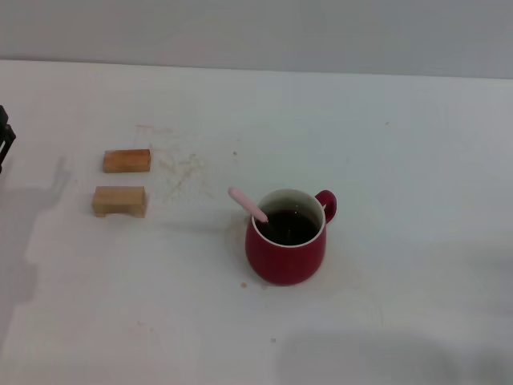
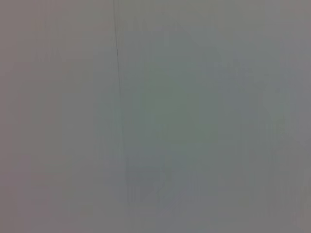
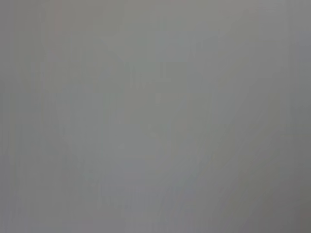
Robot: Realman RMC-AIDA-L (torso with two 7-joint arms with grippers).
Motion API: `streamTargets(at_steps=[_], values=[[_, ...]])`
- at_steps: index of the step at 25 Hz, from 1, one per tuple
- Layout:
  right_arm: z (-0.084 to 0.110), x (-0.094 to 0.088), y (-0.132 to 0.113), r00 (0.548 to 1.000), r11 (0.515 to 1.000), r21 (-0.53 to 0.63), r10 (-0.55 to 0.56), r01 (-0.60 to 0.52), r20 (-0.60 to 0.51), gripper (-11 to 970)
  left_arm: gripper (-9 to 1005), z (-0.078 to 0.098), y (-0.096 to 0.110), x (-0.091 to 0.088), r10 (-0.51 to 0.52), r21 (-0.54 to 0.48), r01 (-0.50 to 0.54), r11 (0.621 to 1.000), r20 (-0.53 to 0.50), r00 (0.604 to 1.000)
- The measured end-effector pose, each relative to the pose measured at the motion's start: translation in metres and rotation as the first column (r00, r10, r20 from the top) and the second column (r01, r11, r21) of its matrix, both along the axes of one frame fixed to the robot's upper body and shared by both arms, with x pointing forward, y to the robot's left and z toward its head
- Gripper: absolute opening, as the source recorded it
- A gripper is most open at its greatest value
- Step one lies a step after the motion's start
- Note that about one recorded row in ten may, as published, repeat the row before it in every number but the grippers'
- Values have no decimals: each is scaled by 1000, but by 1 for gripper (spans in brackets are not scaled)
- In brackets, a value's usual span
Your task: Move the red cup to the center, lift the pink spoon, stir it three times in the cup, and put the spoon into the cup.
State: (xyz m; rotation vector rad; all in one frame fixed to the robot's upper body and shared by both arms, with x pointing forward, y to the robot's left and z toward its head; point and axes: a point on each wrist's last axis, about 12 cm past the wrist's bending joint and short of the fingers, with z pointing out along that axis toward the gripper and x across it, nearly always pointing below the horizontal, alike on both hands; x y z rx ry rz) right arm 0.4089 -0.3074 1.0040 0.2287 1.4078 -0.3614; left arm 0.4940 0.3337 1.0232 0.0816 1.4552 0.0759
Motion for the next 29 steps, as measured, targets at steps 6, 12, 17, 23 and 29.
streamTargets(at_steps=[6, 12, 17, 23, 29], values=[[1, 2, 1, 1000, 1000, -2, 4, -4, 3, 0, 862, 0, 0, 1, 0, -1, 0, 1000, -1, 1000], [1, 2, 1, 1000, 1000, -3, 5, -5, 2, 0, 862, 0, 1, 0, 4, -1, -4, 1000, -3, 1000], [0, 1, 1, 1000, 1000, -2, 3, -3, 0, -1, 862, -1, 1, -1, 6, -2, -6, 1000, -4, 1000], [1, 1, 0, 1000, 1000, -6, 1, -1, 2, -1, 862, -1, 1, -1, 6, -3, -6, 1000, -5, 1000], [1, 2, -2, 1000, 1000, -13, 3, -3, -1, 0, 862, -1, 0, -1, 6, -3, -6, 1000, -5, 1000]])
